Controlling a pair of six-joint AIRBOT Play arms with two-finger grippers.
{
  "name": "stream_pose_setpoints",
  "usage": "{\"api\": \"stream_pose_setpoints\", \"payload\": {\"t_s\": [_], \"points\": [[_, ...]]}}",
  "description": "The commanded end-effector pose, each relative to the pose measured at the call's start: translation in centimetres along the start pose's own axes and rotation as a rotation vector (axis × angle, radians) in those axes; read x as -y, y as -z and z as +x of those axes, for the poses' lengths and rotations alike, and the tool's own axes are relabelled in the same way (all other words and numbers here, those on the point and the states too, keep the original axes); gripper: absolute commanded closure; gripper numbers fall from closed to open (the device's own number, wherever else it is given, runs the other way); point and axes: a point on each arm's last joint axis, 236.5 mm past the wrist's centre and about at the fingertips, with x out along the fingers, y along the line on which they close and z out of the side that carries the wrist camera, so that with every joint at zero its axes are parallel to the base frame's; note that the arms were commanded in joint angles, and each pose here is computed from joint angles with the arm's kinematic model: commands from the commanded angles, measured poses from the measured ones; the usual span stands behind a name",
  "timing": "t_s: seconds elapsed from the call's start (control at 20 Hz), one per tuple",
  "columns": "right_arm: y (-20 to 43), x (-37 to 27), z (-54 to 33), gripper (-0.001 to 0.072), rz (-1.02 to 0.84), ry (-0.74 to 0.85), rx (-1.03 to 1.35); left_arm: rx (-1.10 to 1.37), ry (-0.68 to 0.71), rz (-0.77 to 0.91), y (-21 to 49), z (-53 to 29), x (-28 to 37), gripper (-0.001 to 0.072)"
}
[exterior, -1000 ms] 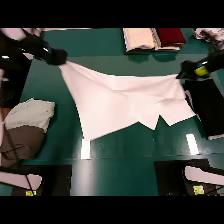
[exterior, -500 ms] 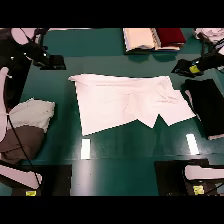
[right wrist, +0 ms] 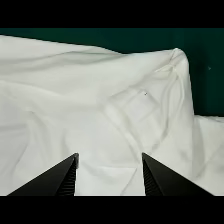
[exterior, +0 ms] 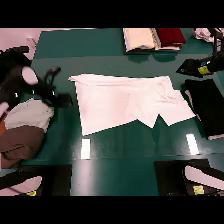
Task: Fold the shirts.
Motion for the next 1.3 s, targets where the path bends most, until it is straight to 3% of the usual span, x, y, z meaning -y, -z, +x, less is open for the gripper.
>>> {"api": "stream_pose_setpoints", "payload": {"t_s": [0.0,0.35,0.65,0.7,0.75,0.8,1.0,1.25], "points": [[0.7,-1.7,-0.3,0.0262,-0.036,-0.017,0.006,-0.056,0.112,-0.098,7.0,3.5,1.9,0.0106],[1.0,-4.4,0.3,0.0262,-0.092,-0.051,0.001,-0.041,0.324,-0.247,9.1,6.5,5.3,0.0107],[1.0,-4.6,0.4,0.0262,-0.096,-0.055,-0.002,0.003,0.325,-0.166,9.1,7.6,8.3,0.0109],[1.1,-4.6,0.4,0.0262,-0.095,-0.055,-0.006,0.009,0.326,-0.170,8.9,7.6,8.5,0.0309],[1.4,-4.5,0.4,0.0262,-0.094,-0.055,-0.016,0.017,0.322,-0.159,8.6,7.4,8.4,0.0578],[1.8,-4.5,0.4,0.0262,-0.095,-0.053,-0.033,0.027,0.315,-0.146,8.0,6.9,8.2,0.0684],[4.3,-2.9,-0.2,0.0262,-0.068,-0.039,-0.146,0.127,0.243,-0.102,3.9,1.3,4.5,0.0685],[9.9,0.1,0.5,0.0262,0.031,-0.015,-0.246,0.229,0.033,-0.099,3.9,-5.2,-2.9,0.0685]]}}
